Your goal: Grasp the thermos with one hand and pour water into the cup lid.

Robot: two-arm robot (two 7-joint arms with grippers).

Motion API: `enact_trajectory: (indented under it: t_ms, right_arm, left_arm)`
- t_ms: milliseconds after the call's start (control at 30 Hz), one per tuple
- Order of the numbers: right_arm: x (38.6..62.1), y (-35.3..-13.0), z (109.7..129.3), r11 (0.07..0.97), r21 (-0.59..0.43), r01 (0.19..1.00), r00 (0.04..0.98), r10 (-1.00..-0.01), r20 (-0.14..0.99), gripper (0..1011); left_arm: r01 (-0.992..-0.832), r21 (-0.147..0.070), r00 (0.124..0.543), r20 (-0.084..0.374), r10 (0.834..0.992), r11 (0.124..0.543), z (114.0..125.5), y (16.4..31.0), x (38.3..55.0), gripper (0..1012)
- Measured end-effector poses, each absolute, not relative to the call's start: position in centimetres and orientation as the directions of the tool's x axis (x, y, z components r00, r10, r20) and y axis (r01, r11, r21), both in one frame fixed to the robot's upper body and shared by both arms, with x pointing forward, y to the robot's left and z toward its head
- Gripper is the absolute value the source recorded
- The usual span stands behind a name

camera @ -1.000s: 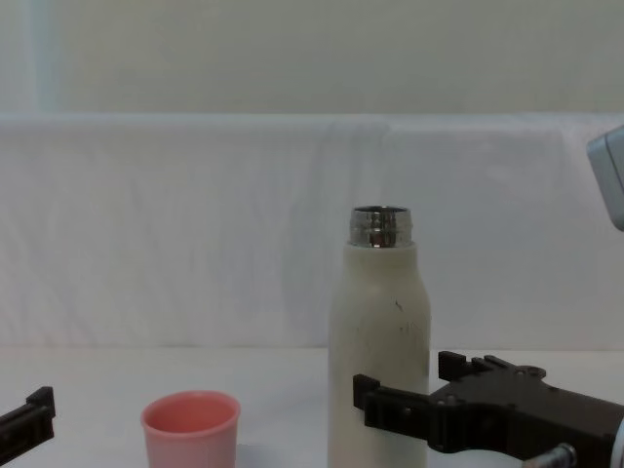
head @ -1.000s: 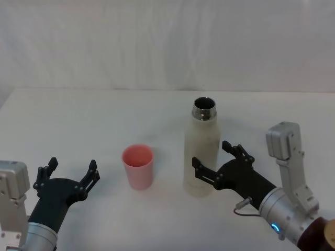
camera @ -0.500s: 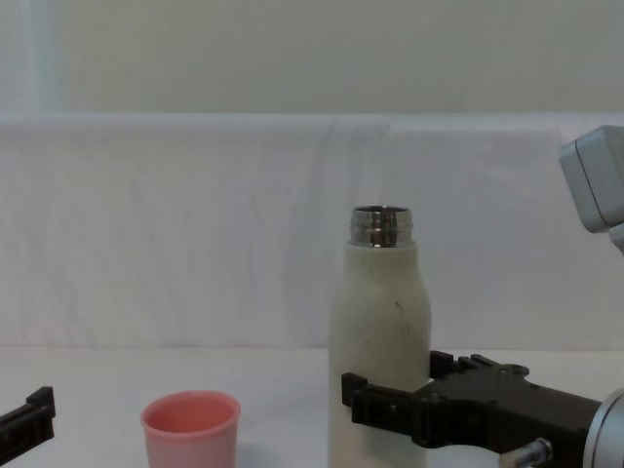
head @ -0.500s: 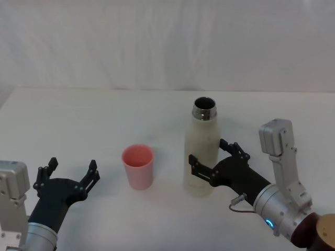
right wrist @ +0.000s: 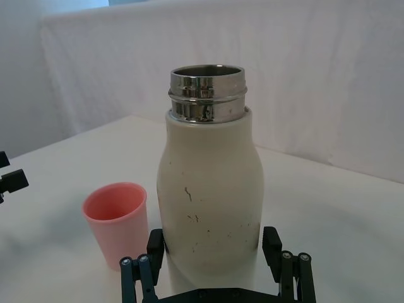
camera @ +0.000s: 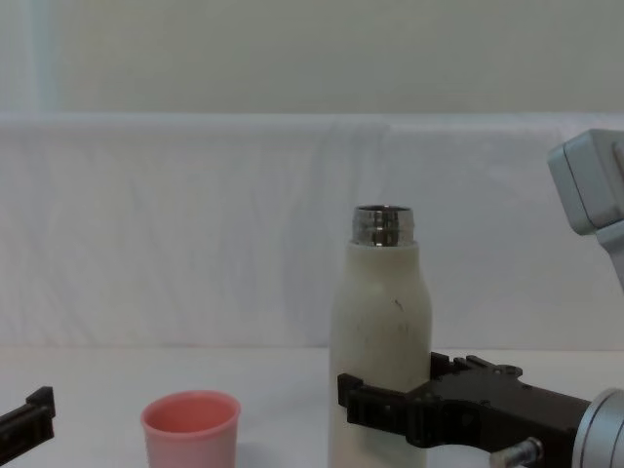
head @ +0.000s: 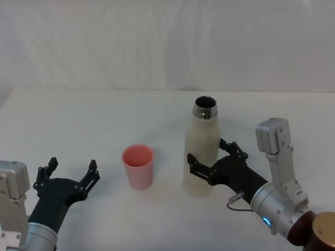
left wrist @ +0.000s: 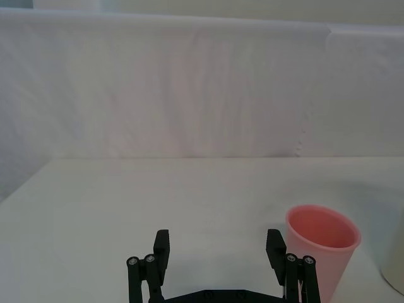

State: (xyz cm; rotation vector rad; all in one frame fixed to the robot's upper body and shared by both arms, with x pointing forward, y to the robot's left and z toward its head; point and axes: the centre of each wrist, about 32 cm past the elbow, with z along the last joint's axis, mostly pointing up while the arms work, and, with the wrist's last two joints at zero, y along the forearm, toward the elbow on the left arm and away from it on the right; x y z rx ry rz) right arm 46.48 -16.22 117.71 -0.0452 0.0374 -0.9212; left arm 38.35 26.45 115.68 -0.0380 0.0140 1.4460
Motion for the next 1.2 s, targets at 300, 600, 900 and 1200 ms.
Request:
enact_trajectory:
  t_ms: [300, 600, 900, 1200]
  right_arm:
    - [46.8, -15.8, 117.7, 0.604, -0.054, 0.795, 0.604, -0.796, -0.017, 1003]
    - [47.1, -15.6, 117.7, 0.604, -0.051, 0.795, 0.604, -0.797, -0.017, 1003]
    - [47.4, -15.3, 117.7, 0.602, -0.048, 0.797, 0.602, -0.799, -0.021, 1003]
    - [47.6, -15.2, 117.6, 0.599, -0.048, 0.799, 0.598, -0.801, -0.023, 1003]
  left_arm:
    - [-0.992, -0.018, 0.124, -0.033, 0.992, 0.124, 115.7, 26.5, 38.4, 1001]
    - [-0.992, -0.018, 0.125, -0.033, 0.992, 0.124, 115.7, 26.5, 38.4, 1001]
    - [-0.992, -0.018, 0.124, -0.033, 0.992, 0.124, 115.7, 26.5, 38.4, 1001]
    - [-0.992, -0.018, 0.124, -0.033, 0.992, 0.124, 115.7, 26.5, 38.4, 1001]
